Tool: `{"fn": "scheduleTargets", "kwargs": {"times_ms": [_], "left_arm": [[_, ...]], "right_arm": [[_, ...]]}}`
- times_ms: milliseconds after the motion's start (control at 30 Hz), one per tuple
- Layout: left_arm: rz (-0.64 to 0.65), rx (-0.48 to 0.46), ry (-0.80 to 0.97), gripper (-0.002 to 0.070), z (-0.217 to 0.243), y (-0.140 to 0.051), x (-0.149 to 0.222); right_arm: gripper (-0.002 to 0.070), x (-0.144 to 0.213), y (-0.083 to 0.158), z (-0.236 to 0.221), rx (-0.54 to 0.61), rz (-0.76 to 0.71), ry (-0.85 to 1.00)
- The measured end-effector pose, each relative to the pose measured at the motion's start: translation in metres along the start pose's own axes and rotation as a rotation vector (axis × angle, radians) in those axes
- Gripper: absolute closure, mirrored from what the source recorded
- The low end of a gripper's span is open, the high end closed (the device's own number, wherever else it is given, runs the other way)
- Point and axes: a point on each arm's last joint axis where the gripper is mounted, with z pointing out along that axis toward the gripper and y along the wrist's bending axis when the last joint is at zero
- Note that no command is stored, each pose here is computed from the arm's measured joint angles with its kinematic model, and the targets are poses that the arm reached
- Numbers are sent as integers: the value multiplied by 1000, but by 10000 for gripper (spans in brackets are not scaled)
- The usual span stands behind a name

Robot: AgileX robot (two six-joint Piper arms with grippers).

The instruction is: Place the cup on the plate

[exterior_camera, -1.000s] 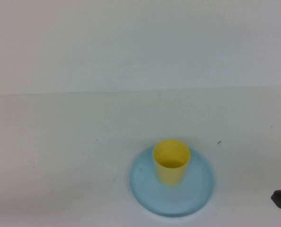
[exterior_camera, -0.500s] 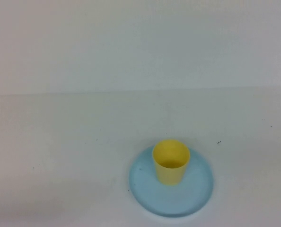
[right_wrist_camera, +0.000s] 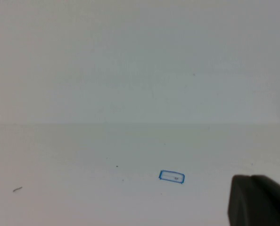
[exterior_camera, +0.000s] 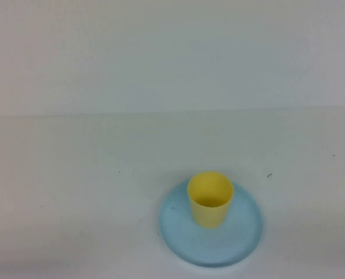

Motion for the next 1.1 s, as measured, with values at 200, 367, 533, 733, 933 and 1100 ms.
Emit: {"fn": "scheduleTargets", "kwargs": {"times_ms": [200,367,533,733,933,1100], "left_arm": [[97,78,32,673,0,-7,3],[112,103,119,673,-1,-9,11],[73,119,213,673,-3,-10,20],[71,121,226,673,-3,-10,21],[71,121,223,673,-3,-10,20],[71,121,223,674,-3,-10,20]], "right_arm": [[676,1,-1,-1,11,44,6],[676,6,-3,-1,33,55,53],[676,16,-6,-2,75,92,164],[676,28,-1,-6,31,91,291],[676,28,2,-9,-11,43,275],[676,28,2,-9,-14,53,273]]}}
